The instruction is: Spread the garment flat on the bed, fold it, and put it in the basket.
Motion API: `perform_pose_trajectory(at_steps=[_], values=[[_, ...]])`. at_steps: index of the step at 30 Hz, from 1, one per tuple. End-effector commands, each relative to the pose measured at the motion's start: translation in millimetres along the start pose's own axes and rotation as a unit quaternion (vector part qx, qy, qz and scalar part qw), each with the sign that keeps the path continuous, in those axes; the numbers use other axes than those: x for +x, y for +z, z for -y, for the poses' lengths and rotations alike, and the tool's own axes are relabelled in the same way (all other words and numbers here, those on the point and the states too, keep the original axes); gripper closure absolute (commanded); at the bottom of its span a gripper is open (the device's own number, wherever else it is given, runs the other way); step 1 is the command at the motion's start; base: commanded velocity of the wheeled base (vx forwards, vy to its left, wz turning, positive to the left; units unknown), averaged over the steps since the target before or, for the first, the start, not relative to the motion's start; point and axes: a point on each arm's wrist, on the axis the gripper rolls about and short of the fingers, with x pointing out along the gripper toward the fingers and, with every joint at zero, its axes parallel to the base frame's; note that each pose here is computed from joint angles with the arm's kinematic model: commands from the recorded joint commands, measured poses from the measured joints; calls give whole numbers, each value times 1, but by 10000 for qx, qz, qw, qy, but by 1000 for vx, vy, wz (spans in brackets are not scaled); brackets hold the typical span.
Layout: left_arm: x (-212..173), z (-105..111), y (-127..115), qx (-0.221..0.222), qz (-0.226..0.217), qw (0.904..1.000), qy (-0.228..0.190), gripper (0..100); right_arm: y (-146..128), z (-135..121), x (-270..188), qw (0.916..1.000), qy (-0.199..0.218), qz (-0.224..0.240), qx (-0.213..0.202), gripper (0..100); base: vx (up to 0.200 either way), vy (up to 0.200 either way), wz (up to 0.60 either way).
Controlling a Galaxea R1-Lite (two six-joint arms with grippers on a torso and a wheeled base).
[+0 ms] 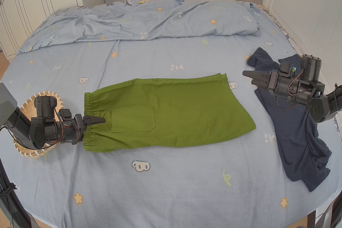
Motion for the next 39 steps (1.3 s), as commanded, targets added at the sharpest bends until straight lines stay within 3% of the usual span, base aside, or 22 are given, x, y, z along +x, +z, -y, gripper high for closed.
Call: perform_pose_trajectory(at_steps=[1, 7, 8, 13, 17, 20, 25, 30, 39], values=[[13, 1, -2, 18, -127, 9999, -58, 0, 0, 1, 1, 10000, 6, -6, -1, 0, 0, 0, 0], [21, 1, 0, 35, -165, 9998, -92, 0, 0, 1, 1, 10000, 0, -1, 0, 0, 0, 0, 0], [21, 1, 1, 40, -160, 9998, -95, 100, 0, 1, 1, 10000, 0, -1, 0, 0, 0, 0, 0], [19, 2, 3, 39, -103, 9999, -101, 100, 1, 6, 1, 10000, -51, -1, -7, 0, 0, 0, 0], [14, 4, 6, -84, -36, 9999, -107, 100, -3, 30, 10, 9996, -235, -117, 134, 0, 0, 0, 0], [4, 15, 10, -75, 86, 9998, -174, 100, -10, 47, 22, 9974, -450, -530, 206, 0, 0, 0, 0], [-6, 18, 14, -76, 188, 9996, -198, 100, -4, 55, 24, 9903, -771, -1108, 326, 0, 0, 0, 0], [-7, 19, 13, -73, 182, 9996, -202, 100, -7, 67, 40, 9833, -1172, -1389, 66, 0, 0, 0, 0], [-7, 18, 12, -73, 182, 9996, -202, 100, -18, 67, 62, 9790, -1073, -1727, 165, 0, 0, 0, 0]])
